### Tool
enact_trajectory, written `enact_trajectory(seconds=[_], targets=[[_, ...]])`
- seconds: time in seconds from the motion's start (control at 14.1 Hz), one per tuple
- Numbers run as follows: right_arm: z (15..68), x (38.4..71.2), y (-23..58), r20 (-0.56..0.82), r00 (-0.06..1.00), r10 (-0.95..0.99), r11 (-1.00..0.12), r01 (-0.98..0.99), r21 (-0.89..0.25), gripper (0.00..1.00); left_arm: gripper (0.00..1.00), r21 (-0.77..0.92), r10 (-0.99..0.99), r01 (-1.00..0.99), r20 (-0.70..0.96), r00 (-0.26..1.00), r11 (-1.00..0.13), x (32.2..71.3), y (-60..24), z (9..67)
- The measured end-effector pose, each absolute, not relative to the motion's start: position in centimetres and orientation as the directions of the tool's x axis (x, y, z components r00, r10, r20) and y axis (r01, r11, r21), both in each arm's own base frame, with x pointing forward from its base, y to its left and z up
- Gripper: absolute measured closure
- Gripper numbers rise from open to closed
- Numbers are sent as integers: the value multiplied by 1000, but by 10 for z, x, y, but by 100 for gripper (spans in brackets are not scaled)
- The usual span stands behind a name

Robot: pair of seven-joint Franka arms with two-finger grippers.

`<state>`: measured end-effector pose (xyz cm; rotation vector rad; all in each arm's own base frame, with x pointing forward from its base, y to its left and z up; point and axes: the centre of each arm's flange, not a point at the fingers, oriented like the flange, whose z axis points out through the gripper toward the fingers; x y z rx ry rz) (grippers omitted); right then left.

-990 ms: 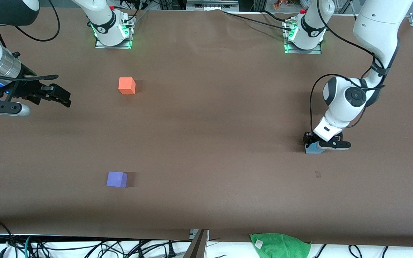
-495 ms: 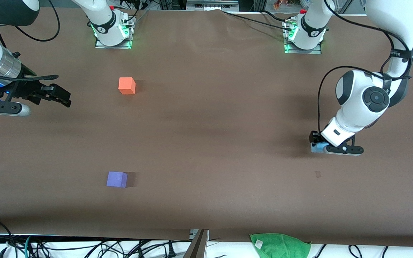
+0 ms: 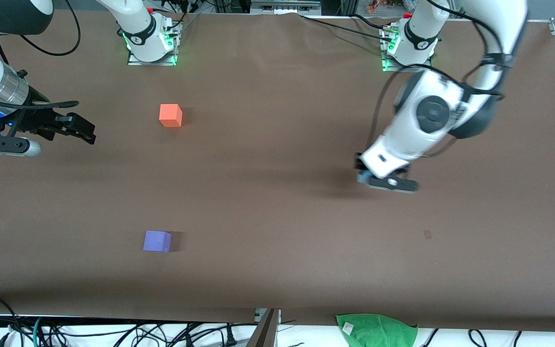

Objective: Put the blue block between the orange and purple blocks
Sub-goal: 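Lift the blue cube with the left gripper and carry it toward the table middle, then set the blue cube down and open the left gripper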

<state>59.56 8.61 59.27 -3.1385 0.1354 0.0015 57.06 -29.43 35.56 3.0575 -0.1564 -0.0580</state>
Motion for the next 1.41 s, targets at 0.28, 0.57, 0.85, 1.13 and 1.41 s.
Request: enact_trajectory(seconds=[0.28,0.57,0.85,1.13,1.41], targets=[[593,596,86,0,996,-86,-996,-86,0,0,42,139,-64,-58,-36,997,-989,536,-430,305],[593,596,86,3,996,-86,-996,-86,-1,0,42,126,-4,-6,19,1000,-992,520,-481,224],[596,599,89,28,996,-88,-996,-88,-31,0,42,60,-21,-27,101,995,-998,494,-511,184],[597,600,89,34,995,-90,-995,-89,-38,0,9,58,-7,-14,120,993,-998,505,-504,189],[586,605,89,24,995,-92,-995,-91,-35,0,0,-15,5,6,119,993,-1000,513,-502,268]])
